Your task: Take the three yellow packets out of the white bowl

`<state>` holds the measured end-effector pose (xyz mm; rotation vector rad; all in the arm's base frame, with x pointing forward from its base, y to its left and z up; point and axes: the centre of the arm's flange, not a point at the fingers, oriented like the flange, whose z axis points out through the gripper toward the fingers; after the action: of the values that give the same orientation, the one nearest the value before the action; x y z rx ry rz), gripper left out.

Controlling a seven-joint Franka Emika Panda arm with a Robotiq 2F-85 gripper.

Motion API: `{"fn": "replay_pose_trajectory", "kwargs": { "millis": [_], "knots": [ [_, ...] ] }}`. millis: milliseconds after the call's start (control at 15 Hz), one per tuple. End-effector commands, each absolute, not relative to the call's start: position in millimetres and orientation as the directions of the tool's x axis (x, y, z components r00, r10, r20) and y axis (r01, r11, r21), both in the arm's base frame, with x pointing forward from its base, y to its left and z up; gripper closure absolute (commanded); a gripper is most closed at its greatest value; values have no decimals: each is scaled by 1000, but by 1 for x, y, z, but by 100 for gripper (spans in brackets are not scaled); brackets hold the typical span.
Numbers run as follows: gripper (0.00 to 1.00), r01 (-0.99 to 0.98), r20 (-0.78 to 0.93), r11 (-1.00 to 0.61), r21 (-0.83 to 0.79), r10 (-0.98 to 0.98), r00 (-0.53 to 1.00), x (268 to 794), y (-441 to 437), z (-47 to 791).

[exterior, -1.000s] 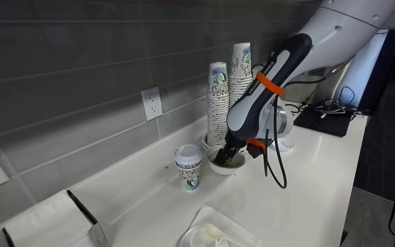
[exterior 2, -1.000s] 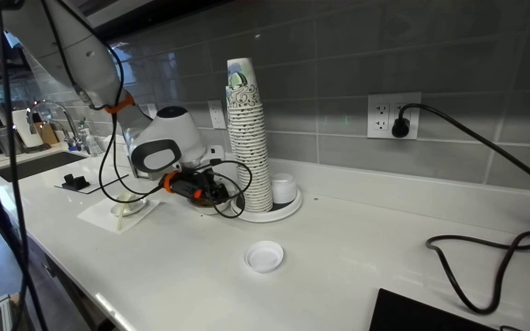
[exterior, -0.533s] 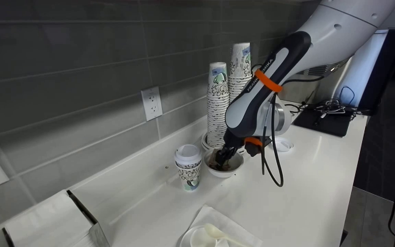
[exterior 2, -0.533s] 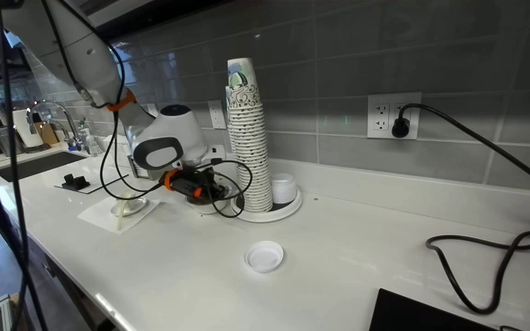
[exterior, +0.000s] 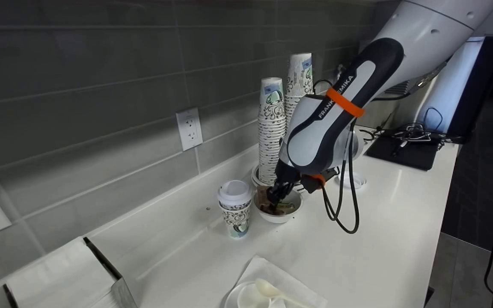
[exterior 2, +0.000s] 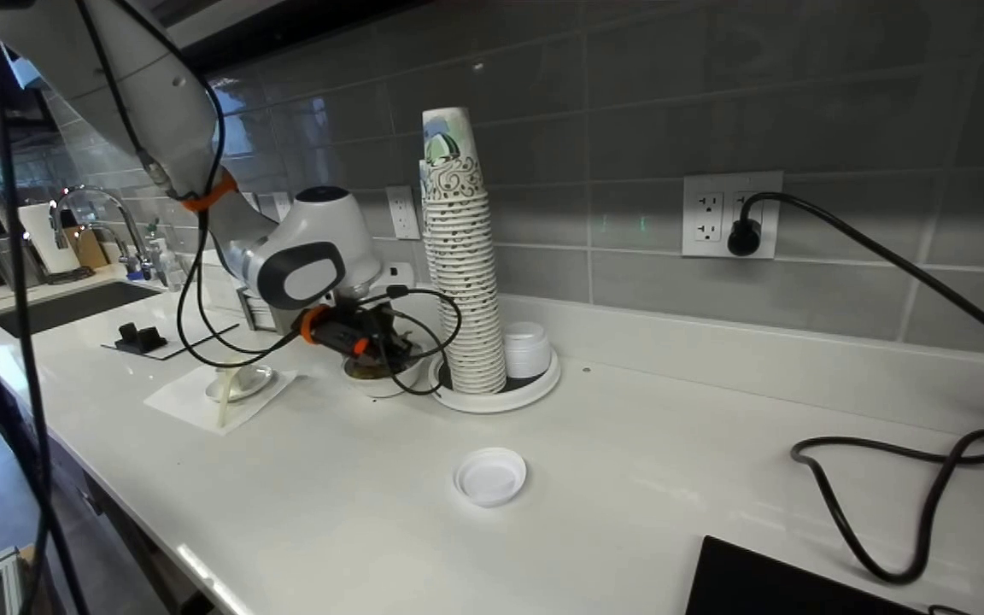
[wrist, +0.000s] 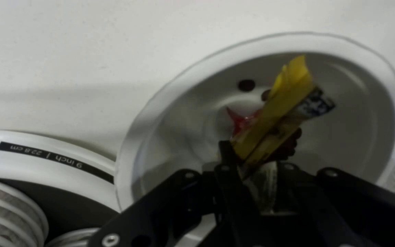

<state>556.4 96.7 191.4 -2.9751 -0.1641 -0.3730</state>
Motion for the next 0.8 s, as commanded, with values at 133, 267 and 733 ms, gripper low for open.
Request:
{"fn": "replay_pose_trajectory", "kwargs": {
  "millis": [133,267,733],
  "knots": [
    [100,109,233,-988,-113,80,969,553,106,220],
    [100,105,233,-988,-111,76,969,552,109,228],
    [100,72,214,-991,-110,47,976,539,123,254]
  ]
}}
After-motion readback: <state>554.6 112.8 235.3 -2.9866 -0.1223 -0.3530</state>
